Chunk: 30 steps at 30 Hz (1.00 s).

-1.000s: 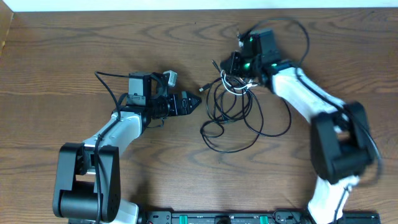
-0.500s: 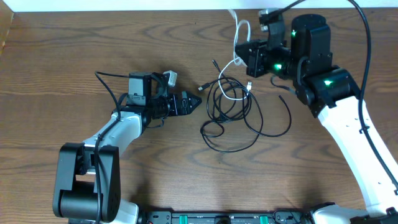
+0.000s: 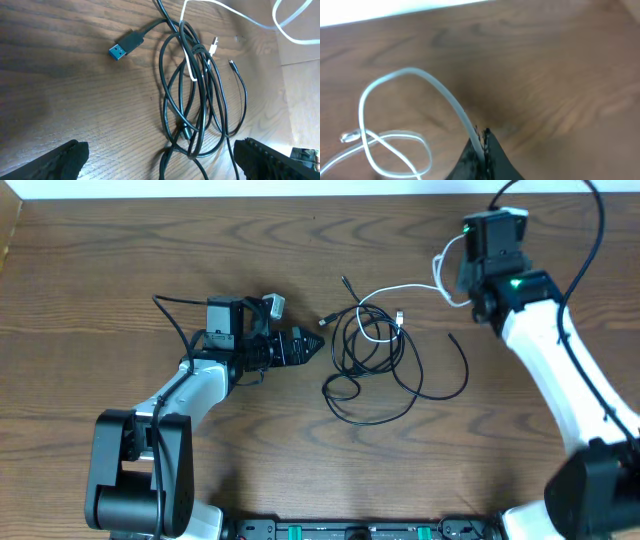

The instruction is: Untangle cables

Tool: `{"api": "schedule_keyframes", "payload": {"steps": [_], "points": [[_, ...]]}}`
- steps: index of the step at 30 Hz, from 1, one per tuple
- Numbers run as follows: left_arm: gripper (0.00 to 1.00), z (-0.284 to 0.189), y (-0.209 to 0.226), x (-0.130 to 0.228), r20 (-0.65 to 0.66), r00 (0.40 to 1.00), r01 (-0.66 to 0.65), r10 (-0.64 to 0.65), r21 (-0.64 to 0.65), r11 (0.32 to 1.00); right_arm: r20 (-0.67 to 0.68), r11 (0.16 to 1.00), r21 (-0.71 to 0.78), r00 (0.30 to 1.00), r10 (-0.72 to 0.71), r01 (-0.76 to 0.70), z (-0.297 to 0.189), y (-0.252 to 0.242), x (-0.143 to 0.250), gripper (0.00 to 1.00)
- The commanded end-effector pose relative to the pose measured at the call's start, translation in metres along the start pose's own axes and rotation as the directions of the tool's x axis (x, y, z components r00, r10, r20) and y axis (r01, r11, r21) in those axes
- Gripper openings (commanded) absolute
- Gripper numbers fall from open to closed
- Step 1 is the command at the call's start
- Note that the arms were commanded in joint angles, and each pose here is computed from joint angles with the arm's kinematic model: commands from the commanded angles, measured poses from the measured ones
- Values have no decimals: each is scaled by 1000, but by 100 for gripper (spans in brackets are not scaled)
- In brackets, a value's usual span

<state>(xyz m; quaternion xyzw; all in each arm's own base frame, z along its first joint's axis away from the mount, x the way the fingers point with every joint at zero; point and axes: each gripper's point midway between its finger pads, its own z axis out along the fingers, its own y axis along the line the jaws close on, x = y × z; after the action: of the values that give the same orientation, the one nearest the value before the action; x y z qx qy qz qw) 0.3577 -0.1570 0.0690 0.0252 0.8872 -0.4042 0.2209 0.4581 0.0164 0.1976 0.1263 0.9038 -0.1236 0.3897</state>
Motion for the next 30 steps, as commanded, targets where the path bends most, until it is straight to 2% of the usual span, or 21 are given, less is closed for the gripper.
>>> {"api": "schedule_keyframes", "payload": {"steps": [1, 3, 4, 6, 7, 9, 13, 15, 16, 18, 20, 21, 23, 24, 27, 30], "points": [[99, -1, -3, -3, 6, 1000, -20, 20, 3, 1000, 32, 992, -96, 997, -76, 79, 37, 10, -11, 1], [99, -1, -3, -3, 6, 1000, -20, 20, 3, 1000, 81, 975, -182, 990, -116, 129, 49, 25, -19, 5], [99, -1, -3, -3, 6, 1000, -20, 20, 3, 1000, 93, 948, -286, 989, -115, 138, 58, 44, -18, 28], [99, -1, -3, -3, 6, 1000, -20, 20, 3, 1000, 63, 924, -356, 990, -125, 139, 61, 55, -8, 46], [99, -1, -3, -3, 6, 1000, -20, 20, 3, 1000, 42, 918, -370, 990, -132, 138, 62, 58, -2, 59], [99, -1, -3, -3, 6, 1000, -20, 20, 3, 1000, -1, 911, -391, 990, -139, 128, 62, 61, 10, 71], [99, -1, -3, -3, 6, 1000, -20, 20, 3, 1000, -35, 862, -492, 986, -164, 126, 49, 83, 23, 82], [99, -1, -3, -3, 6, 1000, -20, 20, 3, 1000, -50, 802, -585, 981, -188, 124, 34, 104, 32, 87], [99, -1, -3, -3, 6, 1000, -20, 20, 3, 1000, -53, 767, -630, 979, -197, 120, 26, 114, 35, 87], [99, -1, -3, -3, 6, 1000, -20, 20, 3, 1000, -57, 611, -786, 973, -223, 94, -5, 148, 45, 88], [99, -1, -3, -3, 6, 1000, -20, 20, 3, 1000, -91, 563, -825, 972, -217, 49, -17, 161, 51, 87], [99, -1, -3, -3, 6, 1000, -20, 20, 3, 1000, -131, 576, -818, 971, -201, 9, -17, 165, 55, 85], [99, -1, -3, -3, 6, 1000, -20, 20, 3, 1000, -208, 613, -788, 964, -167, -64, -14, 173, 64, 72], [99, -1, -3, -3, 6, 1000, -20, 20, 3, 1000, -277, 645, -751, 953, -120, -137, -10, 181, 72, 56], [99, -1, -3, -3, 6, 1000, -20, 20, 3, 1000, -365, 649, -721, 929, -59, -242, -6, 204, 85, 52], [99, -1, -3, -3, 6, 1000, -20, 20, 3, 1000, -421, 679, -660, 907, 20, -322, 9, 218, 97, 56]]}}
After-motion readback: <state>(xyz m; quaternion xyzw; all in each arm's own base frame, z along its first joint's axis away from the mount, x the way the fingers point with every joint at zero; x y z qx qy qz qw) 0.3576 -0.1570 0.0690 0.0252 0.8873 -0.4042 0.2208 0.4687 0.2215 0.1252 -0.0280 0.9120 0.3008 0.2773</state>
